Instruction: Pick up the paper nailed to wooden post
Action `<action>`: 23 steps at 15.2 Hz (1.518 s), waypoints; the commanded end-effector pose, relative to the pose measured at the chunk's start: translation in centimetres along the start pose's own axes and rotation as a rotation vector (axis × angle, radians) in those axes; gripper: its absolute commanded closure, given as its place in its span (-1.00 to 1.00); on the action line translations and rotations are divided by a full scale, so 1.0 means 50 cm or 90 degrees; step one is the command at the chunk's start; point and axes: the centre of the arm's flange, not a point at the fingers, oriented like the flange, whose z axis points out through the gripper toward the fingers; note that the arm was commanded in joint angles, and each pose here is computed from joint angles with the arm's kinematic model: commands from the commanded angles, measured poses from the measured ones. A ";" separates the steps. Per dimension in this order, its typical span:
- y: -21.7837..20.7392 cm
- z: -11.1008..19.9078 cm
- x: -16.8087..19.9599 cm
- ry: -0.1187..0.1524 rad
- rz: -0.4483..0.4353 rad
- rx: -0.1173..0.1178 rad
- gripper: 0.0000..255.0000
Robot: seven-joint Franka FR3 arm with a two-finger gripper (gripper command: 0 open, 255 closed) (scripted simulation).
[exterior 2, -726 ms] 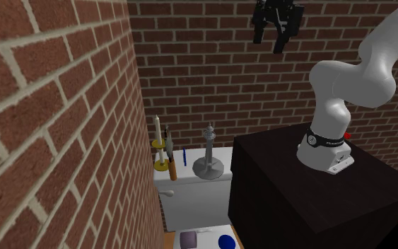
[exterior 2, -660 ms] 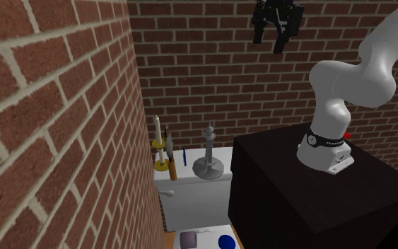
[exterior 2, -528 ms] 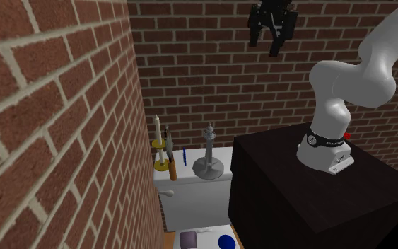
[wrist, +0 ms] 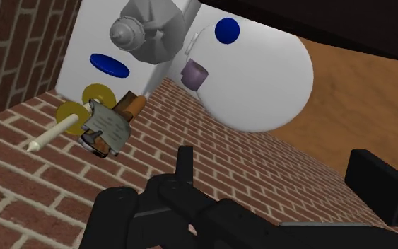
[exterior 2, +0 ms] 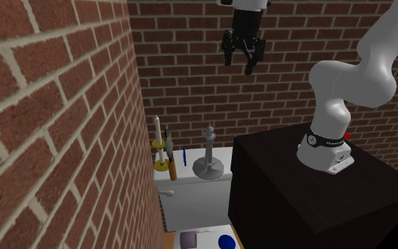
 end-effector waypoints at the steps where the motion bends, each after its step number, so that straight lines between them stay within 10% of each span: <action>1: 0.039 0.038 0.006 0.003 -0.042 0.006 -1.00; 23: 0.383 0.472 0.228 0.026 -0.465 0.075 -1.00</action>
